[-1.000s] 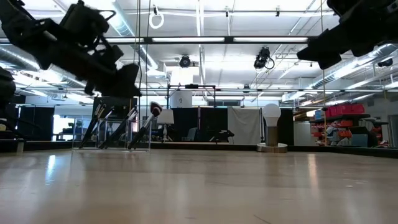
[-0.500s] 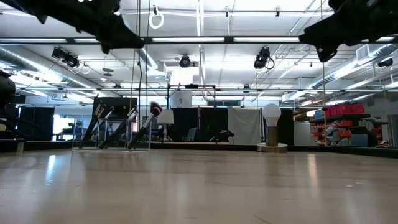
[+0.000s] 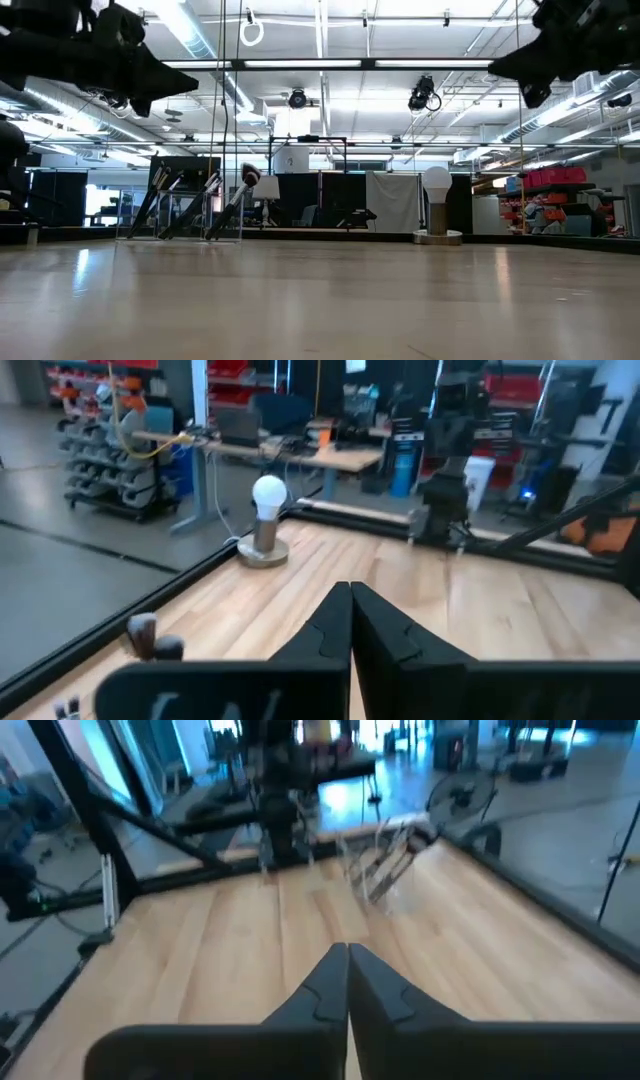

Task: Put items in baskets/containers
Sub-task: Return to Home Position

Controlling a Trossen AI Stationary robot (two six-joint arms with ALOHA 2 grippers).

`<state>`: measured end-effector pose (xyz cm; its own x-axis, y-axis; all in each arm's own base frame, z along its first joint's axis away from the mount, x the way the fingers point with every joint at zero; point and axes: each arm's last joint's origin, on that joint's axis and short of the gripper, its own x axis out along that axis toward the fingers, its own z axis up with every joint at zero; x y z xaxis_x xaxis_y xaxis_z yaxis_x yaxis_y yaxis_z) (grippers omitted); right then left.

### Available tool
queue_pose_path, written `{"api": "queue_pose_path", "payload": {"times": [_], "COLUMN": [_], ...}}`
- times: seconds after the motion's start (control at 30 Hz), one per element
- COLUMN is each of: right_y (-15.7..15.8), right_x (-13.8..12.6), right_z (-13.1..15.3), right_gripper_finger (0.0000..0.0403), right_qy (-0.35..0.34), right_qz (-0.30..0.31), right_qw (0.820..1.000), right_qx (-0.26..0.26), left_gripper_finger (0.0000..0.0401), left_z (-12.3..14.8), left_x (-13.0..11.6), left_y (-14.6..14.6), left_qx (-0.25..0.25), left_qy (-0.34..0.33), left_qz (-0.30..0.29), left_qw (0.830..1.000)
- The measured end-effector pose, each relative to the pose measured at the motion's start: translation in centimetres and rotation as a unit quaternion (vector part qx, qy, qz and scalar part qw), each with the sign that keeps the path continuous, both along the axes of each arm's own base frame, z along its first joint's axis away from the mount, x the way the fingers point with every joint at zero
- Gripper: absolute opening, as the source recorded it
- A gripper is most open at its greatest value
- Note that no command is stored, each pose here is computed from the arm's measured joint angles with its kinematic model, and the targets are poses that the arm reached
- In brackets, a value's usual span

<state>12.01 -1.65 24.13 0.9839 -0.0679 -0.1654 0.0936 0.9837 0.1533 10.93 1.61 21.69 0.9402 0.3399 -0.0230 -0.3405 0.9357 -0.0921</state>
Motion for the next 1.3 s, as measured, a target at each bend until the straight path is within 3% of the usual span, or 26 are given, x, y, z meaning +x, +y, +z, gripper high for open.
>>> {"api": "queue_pose_path", "payload": {"times": [0.1, 0.33, 0.63, 0.97, 1.3], "right_y": [0.2, 0.3, 0.2, 0.1, 0.1], "right_x": [-0.9, -2.3, -2.4, -2.3, -2.3], "right_z": [0.2, -3.3, -7.0, -7.2, -7.2], "right_gripper_finger": [0.0003, 0.0002, 0.0002, 0.0002, 0.0002], "right_qy": [-0.044, -0.088, -0.114, -0.095, -0.097], "right_qz": [-0.001, -0.021, -0.041, -0.062, -0.063], "right_qw": [0.999, 0.995, 0.991, 0.992, 0.992], "right_qx": [0.004, 0.052, 0.064, 0.05, 0.048], "left_gripper_finger": [0.0004, 0.0003, 0.0003, 0.0003, 0.0004], "left_z": [-1.1, -2.5, -2.8, -4.0, -4.7], "left_x": [-0.3, -0.8, -1.7, -1.6, -1.2], "left_y": [-0.2, -0.7, -1.3, -1.3, -2.0], "left_qx": [0.001, -0.008, -0.005, -0.017, -0.006], "left_qy": [-0.016, -0.045, -0.072, -0.011, -0.034], "left_qz": [0.003, -0.034, -0.062, -0.059, -0.149], "left_qw": [1.0, 0.998, 0.995, 0.998, 0.988]}}
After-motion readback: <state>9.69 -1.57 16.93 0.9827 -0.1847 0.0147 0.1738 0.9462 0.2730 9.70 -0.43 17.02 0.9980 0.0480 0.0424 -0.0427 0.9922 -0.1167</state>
